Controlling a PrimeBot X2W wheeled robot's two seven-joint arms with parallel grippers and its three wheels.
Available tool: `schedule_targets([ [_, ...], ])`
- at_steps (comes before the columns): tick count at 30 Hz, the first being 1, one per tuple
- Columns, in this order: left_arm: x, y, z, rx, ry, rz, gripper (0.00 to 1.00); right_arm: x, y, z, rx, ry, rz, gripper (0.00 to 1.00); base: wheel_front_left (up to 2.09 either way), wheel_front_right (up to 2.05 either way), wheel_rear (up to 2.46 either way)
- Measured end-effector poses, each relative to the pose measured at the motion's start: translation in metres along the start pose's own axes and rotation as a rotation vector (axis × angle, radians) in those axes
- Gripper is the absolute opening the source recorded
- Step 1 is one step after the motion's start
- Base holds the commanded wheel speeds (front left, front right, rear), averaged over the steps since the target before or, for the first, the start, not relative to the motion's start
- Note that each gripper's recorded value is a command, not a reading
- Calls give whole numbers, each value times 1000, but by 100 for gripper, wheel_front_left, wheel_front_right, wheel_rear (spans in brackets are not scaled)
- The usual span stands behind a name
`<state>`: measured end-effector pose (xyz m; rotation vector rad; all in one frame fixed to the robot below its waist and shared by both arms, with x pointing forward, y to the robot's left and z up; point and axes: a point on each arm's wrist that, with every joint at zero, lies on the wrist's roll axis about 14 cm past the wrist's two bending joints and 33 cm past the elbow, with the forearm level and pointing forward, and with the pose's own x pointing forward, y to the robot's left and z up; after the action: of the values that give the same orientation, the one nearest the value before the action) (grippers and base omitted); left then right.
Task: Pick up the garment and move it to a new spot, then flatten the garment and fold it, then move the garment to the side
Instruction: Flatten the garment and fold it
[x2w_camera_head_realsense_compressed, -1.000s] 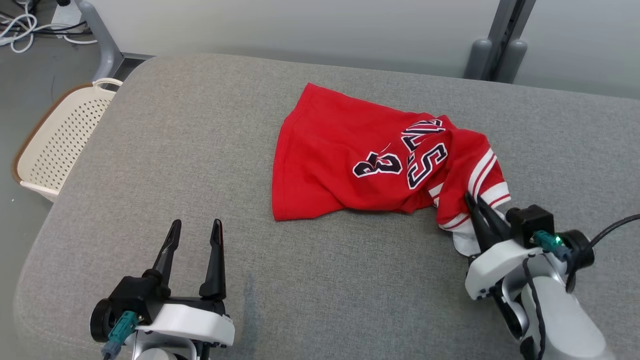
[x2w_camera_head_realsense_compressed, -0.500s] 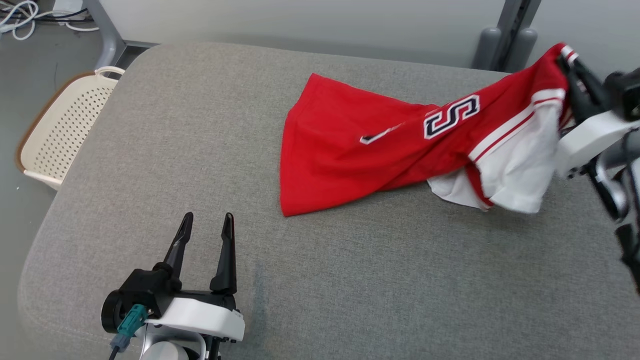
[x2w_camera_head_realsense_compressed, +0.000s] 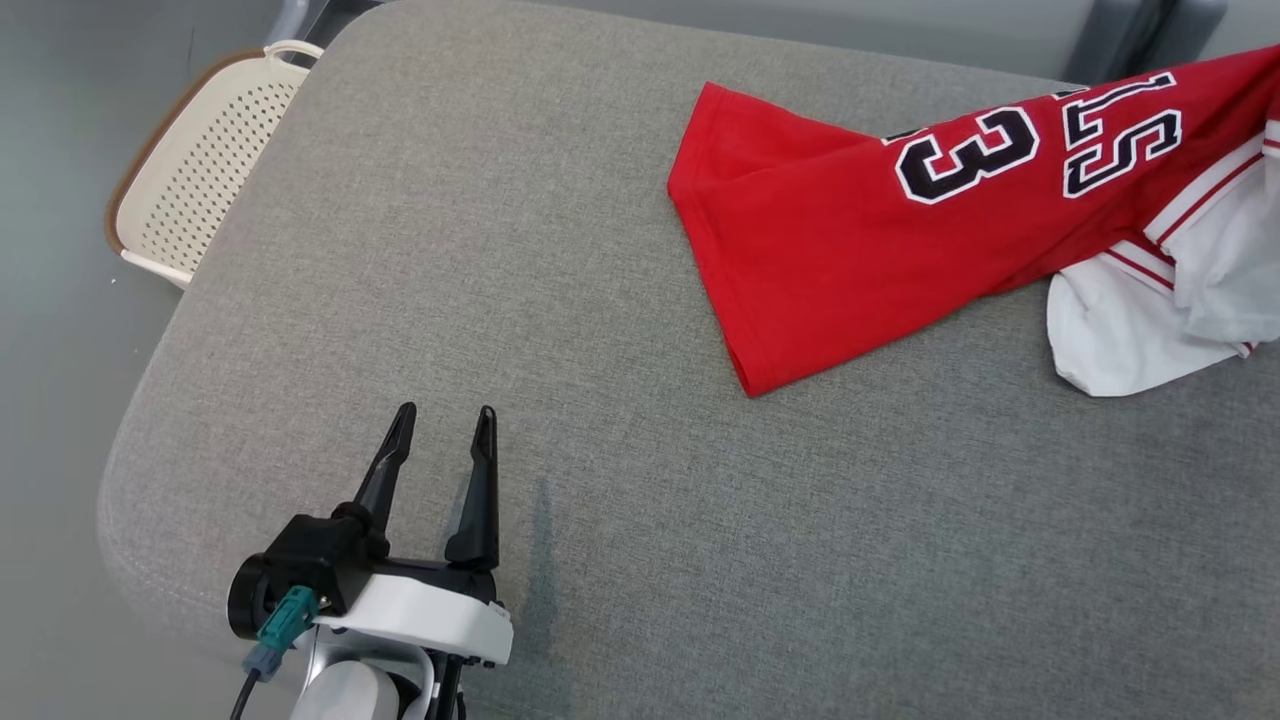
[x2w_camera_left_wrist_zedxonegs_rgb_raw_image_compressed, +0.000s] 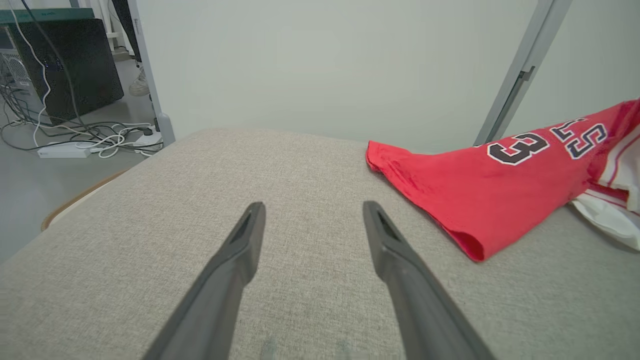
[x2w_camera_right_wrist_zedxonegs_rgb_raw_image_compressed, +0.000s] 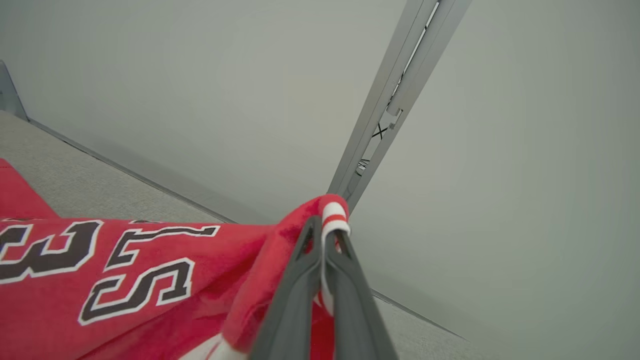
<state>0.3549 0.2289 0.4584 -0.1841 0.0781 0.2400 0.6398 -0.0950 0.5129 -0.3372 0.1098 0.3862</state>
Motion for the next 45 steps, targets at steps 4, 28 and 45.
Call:
schedule_targets([
  [4,1,2,-4,5,11,9,100,0,5,-16,12,16,7,100,0,0,0],
  [28,14,-65,-10,-6,13,-203,100,-118,77,-95,250,103,122,100,0,0,0],
  [45,13,-37,-11,1,24,-119,100,-90,145,-115,130,225,324,100,0,0,0],
])
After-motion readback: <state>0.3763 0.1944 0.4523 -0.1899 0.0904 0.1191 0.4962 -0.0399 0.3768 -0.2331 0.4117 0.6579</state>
